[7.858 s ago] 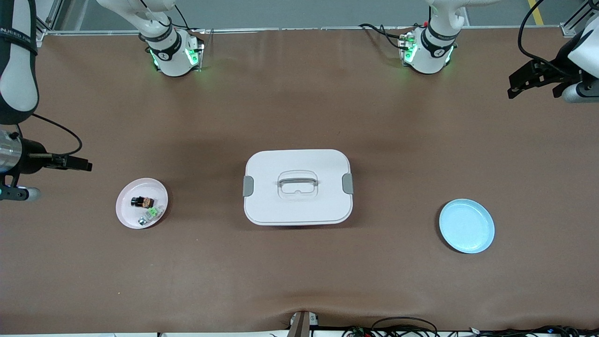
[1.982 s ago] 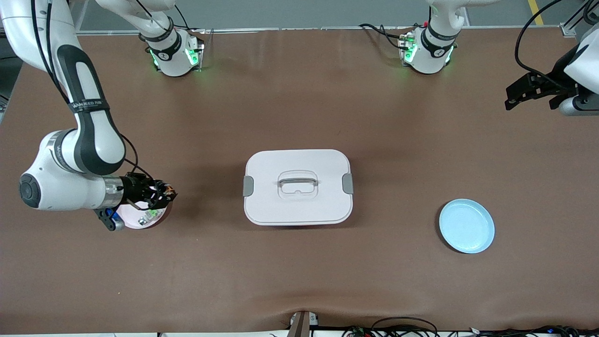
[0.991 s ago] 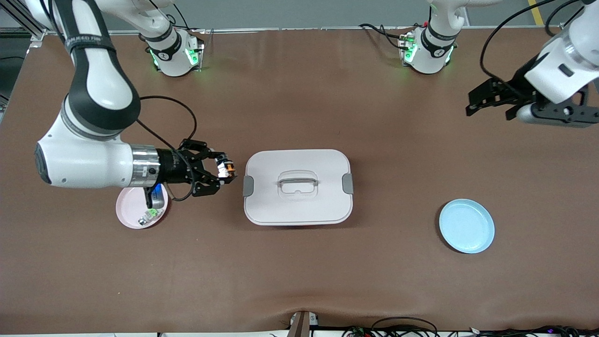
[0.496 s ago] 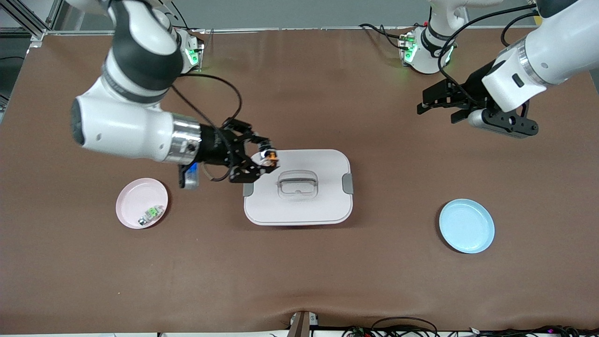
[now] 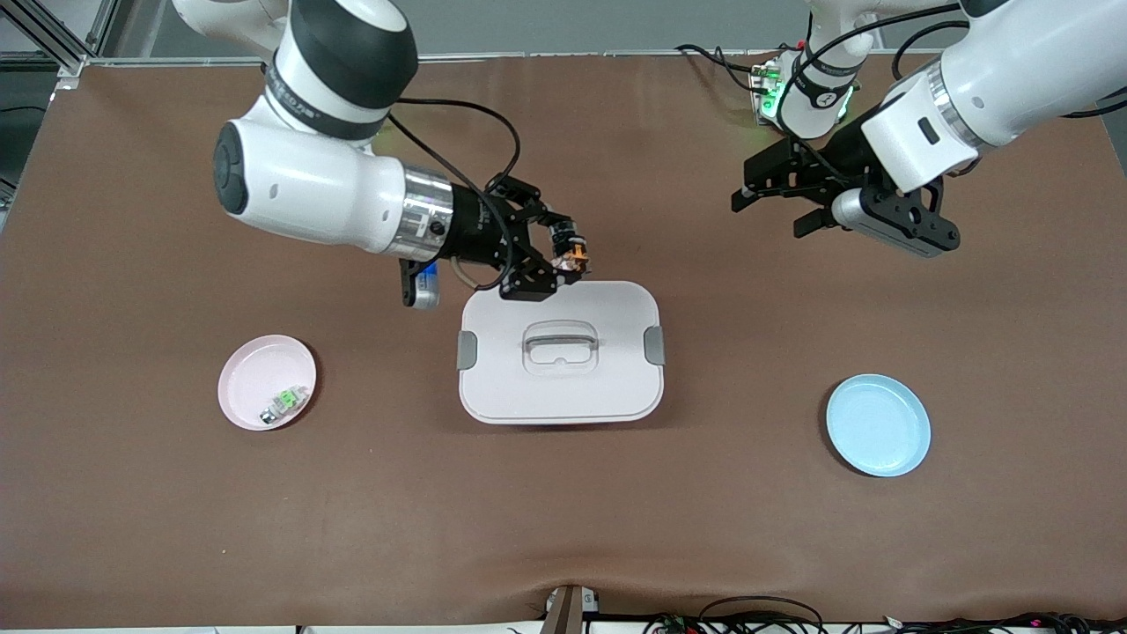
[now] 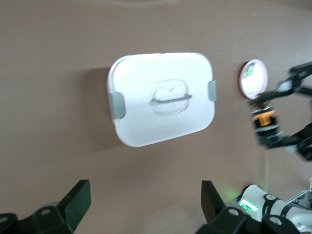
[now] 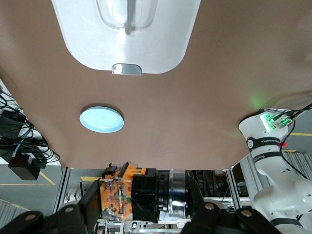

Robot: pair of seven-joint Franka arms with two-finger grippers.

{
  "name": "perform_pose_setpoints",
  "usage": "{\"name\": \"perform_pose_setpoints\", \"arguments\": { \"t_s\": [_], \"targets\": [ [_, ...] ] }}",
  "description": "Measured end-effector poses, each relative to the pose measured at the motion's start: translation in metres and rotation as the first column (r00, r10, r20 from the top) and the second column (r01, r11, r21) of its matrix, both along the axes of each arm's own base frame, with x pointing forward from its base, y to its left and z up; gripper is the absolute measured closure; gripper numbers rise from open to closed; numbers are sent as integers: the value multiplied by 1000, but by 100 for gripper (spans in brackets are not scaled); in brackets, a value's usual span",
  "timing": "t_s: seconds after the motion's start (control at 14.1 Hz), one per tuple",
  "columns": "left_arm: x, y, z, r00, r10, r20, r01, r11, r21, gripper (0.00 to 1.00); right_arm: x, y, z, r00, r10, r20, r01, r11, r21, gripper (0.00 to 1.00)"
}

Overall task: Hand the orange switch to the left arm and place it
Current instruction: 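Lift the switch with the right gripper while the left gripper approaches, then grasp the switch with the left gripper beside the right gripper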

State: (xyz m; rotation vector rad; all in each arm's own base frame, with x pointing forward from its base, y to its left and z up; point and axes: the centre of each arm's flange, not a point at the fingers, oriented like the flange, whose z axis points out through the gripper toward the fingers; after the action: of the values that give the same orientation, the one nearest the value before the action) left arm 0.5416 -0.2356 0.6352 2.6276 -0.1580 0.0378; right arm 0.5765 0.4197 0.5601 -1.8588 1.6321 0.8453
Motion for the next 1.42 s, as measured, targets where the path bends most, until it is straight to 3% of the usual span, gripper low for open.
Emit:
{"name": "perform_pose_setpoints", "arguments": {
  "t_s": [0.35, 0.57, 0.92, 1.42],
  "targets": [
    [1, -39, -5, 1000, -4, 17, 5, 994, -108, 0, -19, 39, 10, 992, -124, -8, 124, 992, 6, 27],
    [2, -48, -8, 999, 30, -35, -35, 988, -153, 4, -27, 54, 16, 982, -187, -10, 187, 982, 27, 27],
    [2, -58, -17, 992, 68, -106, -86, 981, -173, 14, -38, 71, 21, 972, -234, -32, 235, 971, 46, 27],
    [7, -64, -32, 986, 78, -146, -103, 981, -166, 29, -48, 83, 24, 962, -268, -55, 270, 962, 35, 27]
  ]
}}
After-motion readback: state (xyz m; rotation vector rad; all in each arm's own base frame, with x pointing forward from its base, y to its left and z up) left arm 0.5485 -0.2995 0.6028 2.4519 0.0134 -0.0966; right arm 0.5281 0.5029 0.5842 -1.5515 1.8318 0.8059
